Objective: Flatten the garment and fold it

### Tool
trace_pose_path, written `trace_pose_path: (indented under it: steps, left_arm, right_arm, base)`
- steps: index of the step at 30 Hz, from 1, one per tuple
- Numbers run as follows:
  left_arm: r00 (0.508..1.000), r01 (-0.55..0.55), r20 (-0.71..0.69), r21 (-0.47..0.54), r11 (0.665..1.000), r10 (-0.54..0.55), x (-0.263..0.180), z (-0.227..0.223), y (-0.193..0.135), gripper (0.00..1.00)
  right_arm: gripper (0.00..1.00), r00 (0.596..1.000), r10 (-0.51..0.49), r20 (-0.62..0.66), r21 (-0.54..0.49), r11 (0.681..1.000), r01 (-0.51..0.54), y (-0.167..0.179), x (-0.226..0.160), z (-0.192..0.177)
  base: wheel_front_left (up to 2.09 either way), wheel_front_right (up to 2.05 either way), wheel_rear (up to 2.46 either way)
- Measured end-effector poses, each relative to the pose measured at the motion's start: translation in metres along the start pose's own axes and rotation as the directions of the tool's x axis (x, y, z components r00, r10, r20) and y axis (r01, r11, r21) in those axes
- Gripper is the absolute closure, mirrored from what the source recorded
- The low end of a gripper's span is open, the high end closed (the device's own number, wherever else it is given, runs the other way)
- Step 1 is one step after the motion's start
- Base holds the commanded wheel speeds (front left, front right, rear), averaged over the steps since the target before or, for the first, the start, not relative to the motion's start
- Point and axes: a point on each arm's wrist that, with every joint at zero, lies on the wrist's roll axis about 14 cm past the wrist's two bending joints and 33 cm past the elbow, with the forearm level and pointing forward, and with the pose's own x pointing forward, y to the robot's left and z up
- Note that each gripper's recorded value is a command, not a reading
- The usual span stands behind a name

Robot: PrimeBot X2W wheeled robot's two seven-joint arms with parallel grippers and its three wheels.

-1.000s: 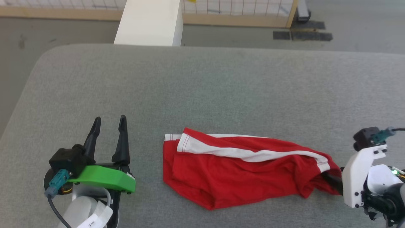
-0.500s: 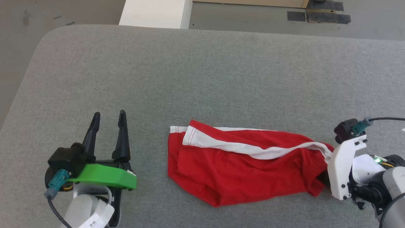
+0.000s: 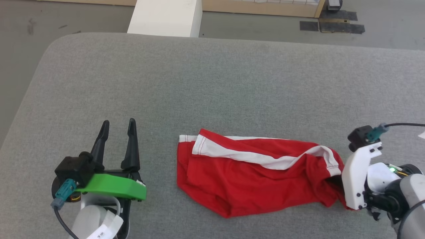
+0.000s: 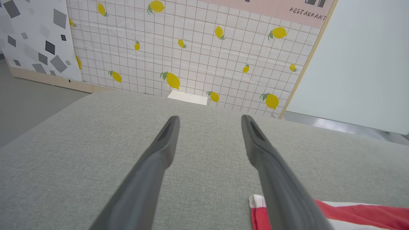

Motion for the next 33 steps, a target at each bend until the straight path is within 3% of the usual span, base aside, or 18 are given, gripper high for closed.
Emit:
trace_pose_path:
  steps: [6,11,17,26,33]
  left_arm:
    - [1.0,0.014,0.011,0.004,1.0,-0.014,-0.002,0.003,-0.004,0.0]
    - [1.0,0.023,0.007,0.015,1.0,-0.023,-0.003,0.002,-0.007,0.0]
    - [1.0,0.026,-0.004,0.02,0.999,-0.026,-0.006,-0.001,-0.007,0.0]
    - [0.999,0.038,-0.029,0.027,0.999,-0.037,-0.015,-0.007,-0.011,0.0]
    - [0.998,0.051,-0.038,0.03,0.998,-0.049,-0.015,-0.01,-0.015,0.0]
  right_arm:
    - [1.0,0.995,-0.095,-0.009,0.058,0.994,0.096,-0.039,-0.019,-0.007]
    - [1.0,0.973,-0.225,-0.053,0.102,0.968,0.229,-0.084,-0.042,-0.018]
    - [1.0,0.943,-0.315,-0.105,0.115,0.938,0.326,-0.109,-0.059,-0.026]
    - [1.0,0.928,-0.332,-0.17,-0.05,0.943,0.329,-0.08,-0.083,-0.019]
    - [1.0,0.958,-0.249,-0.141,-0.211,0.953,0.216,-0.023,-0.096,0.003]
  base:
    - [0.0,0.0,0.0]
    - [0.0,0.0,0.0]
    - [0.0,0.0,0.0]
    - [0.0,0.0,0.0]
    - [0.0,0.0,0.0]
